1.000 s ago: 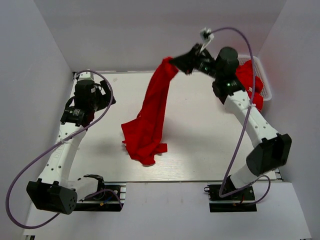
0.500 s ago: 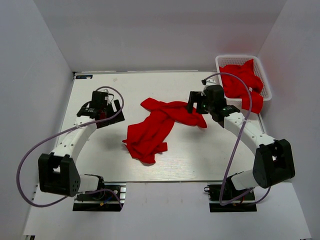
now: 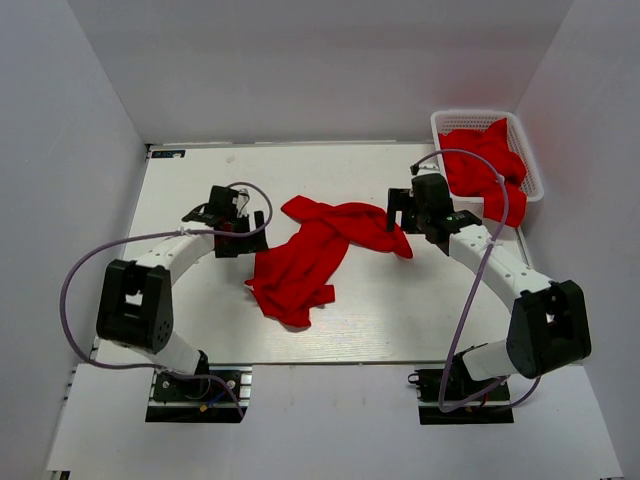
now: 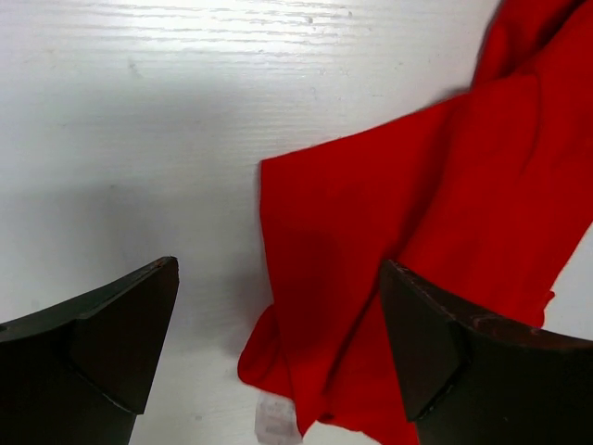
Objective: Fold and stack the t-shirts
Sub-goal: Flatten out the tshirt
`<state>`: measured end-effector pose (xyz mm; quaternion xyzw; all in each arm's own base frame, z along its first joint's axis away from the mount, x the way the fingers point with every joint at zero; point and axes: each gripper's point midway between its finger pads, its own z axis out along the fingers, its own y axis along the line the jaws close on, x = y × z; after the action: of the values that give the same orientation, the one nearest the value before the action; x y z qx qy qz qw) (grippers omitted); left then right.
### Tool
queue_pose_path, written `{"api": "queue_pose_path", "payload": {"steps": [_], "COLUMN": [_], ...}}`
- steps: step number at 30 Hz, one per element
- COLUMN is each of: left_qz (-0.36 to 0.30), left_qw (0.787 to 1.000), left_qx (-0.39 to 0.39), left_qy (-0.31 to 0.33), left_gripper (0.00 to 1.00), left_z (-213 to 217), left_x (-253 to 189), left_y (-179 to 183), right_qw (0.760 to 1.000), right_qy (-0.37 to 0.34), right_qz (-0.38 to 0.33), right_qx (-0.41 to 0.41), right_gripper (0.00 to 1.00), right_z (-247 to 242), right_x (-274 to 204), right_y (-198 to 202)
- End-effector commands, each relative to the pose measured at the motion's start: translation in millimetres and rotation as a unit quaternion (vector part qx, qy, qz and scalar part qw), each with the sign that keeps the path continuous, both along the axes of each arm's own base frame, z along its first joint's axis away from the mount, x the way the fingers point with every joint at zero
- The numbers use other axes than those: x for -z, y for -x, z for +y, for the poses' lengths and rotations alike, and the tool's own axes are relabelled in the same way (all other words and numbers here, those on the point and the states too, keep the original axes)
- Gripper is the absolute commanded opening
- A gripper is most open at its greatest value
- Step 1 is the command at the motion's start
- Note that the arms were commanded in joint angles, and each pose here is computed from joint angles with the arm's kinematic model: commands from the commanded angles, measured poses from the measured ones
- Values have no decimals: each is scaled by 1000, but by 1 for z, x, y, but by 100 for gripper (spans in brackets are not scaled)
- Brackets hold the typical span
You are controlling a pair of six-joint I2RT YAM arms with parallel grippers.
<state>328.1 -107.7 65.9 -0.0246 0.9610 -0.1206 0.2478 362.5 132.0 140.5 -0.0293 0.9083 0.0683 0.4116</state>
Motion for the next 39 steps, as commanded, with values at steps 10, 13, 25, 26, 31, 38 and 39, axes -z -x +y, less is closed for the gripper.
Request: {"api": "queue_pose_path", "payload": {"steps": [10,13,25,26,31,38,39], "left_qz": [-79,-88,-76,-78,-71,-42,-37], "left_qw": [996,994,991,992,992,988,988], "left_qx": [50,60,108,99,93,119,119], "left_qy": [0,2,-7,-19,-55,-88,-89], "left_gripper": [100,100,93,93,86,62,47], "left_z": [-41,-48,-86,-81,-85,-95,-94], "left_x": [-22,-21,25,26,44,78,79], "left_y": [-116,-138,-174,-176,-178,-155,-153], "right_qw": [998,997,993,993,992,988,988], "right_qy": [23,31,33,35,35,45,44], "right_qz": [45,50,83,83,79,91,92], "right_qx": [37,44,71,76,89,113,112], "right_gripper": [90,90,90,90,90,90,90], "right_z": [-17,-21,-27,-29,-34,-45,-45], "right_x": [24,27,47,48,50,64,66], "right_y": [16,17,13,12,13,18,18]}}
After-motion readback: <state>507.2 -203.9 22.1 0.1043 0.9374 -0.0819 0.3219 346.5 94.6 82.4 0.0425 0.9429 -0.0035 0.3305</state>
